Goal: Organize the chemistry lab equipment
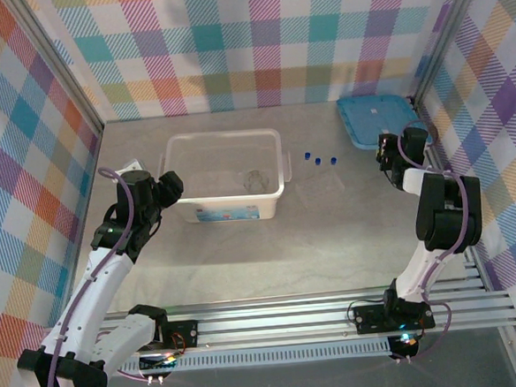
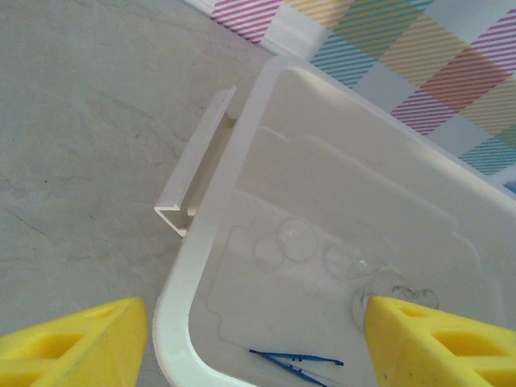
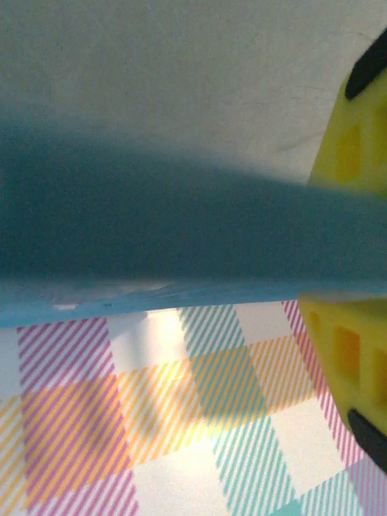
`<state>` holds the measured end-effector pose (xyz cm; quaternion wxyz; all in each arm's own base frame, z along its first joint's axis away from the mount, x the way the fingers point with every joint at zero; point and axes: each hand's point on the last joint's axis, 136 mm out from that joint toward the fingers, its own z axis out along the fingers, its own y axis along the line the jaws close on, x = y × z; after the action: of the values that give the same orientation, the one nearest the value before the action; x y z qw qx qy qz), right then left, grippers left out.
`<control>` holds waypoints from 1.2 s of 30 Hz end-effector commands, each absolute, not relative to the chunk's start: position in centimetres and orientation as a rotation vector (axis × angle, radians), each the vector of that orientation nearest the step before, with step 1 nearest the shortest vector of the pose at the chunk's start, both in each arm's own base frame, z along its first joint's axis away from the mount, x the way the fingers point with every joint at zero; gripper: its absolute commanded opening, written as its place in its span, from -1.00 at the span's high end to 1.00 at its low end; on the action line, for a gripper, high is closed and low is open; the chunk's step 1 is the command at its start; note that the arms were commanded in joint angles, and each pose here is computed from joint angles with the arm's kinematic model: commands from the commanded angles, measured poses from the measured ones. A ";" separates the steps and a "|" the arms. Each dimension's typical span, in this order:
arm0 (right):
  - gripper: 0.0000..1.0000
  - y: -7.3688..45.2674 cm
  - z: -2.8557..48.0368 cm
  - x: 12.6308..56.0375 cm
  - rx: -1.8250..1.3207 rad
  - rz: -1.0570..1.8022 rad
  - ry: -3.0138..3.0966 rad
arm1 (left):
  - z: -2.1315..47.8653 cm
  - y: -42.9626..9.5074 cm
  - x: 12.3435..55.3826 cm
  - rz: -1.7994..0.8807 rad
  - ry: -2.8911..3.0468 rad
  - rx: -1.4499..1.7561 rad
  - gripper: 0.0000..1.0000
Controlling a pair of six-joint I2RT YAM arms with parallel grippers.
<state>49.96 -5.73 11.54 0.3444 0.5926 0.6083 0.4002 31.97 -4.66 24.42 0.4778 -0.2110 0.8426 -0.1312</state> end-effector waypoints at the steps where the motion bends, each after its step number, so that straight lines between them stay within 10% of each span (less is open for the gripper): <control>1: 0.61 -6.0 12.3 50.6 1.506 1.086 1.559 | 25.8 -5.1 31.9 -0.356 2.021 -0.504 -0.42; 10: 1.00 -5.3 15.1 51.2 1.343 1.107 1.603 | 26.2 -5.2 32.1 -0.361 2.017 -0.497 -0.42; 36: 0.96 0.9 42.1 34.7 0.360 0.515 1.537 | 32.8 -8.4 34.2 -0.501 2.004 -0.345 -0.45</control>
<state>36.34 0.30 39.46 0.6271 0.2284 0.6782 0.3077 34.45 -7.40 30.94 0.4978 -0.1577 0.8329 -0.1834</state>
